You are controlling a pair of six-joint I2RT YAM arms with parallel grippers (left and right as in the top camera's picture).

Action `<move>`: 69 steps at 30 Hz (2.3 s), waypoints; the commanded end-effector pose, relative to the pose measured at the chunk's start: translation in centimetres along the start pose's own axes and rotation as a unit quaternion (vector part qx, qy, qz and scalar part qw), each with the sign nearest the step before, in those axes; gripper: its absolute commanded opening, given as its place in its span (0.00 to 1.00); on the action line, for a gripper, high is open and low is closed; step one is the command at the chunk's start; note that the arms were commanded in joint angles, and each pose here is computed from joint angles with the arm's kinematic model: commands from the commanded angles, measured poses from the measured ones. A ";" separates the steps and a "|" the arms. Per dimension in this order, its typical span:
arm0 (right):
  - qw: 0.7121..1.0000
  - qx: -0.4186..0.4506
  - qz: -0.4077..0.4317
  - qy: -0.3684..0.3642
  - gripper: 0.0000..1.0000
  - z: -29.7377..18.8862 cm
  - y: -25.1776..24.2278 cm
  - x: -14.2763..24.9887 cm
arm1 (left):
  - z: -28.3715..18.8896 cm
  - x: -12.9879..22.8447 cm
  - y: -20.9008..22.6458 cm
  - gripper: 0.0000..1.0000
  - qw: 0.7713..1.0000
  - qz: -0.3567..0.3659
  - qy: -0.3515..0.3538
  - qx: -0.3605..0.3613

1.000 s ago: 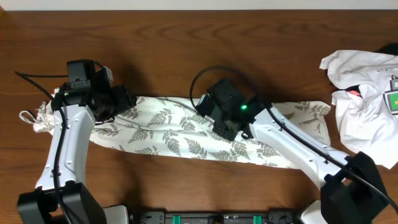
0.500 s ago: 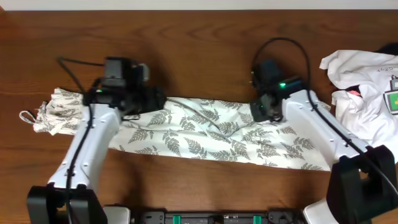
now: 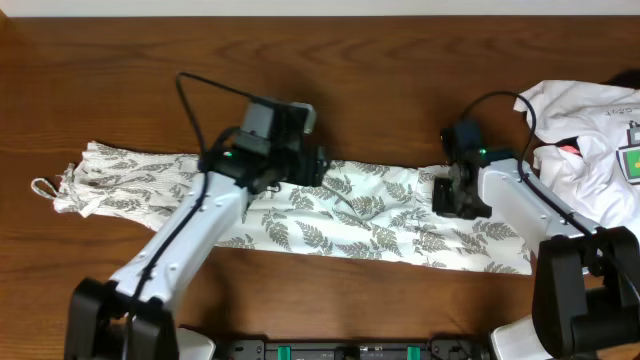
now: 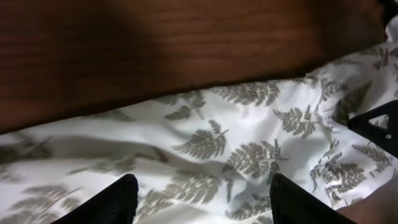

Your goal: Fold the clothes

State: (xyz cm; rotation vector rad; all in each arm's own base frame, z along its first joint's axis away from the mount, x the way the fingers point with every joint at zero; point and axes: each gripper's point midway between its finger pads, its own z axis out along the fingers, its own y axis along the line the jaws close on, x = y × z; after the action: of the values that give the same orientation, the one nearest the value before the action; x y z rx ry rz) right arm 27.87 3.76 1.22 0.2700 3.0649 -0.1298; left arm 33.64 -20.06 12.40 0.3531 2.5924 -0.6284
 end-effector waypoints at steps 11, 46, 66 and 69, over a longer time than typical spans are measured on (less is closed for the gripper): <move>0.999 0.005 0.029 0.012 0.15 1.3 -1.1 0.9 | 6.7 7.1 1.1 0.69 0.988 -0.040 0.151 -0.023; 0.999 0.005 0.030 0.013 0.14 1.4 -1.5 0.8 | 0.4 0.1 6.9 0.59 0.992 -0.117 0.017 -0.047; 0.999 0.008 0.025 0.020 0.15 1.3 -1.6 1.2 | 2.7 4.9 12.2 0.60 0.938 -0.282 0.073 -0.186; 0.999 0.008 0.025 0.020 0.15 1.3 -1.6 1.2 | 2.8 5.1 12.3 0.60 0.935 -0.292 0.073 -0.189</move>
State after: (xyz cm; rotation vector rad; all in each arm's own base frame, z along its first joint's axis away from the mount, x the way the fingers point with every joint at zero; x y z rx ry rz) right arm 26.57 2.64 0.11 0.3407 3.0914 -0.1396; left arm 34.79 -10.83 3.85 -0.4531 2.8807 -0.3220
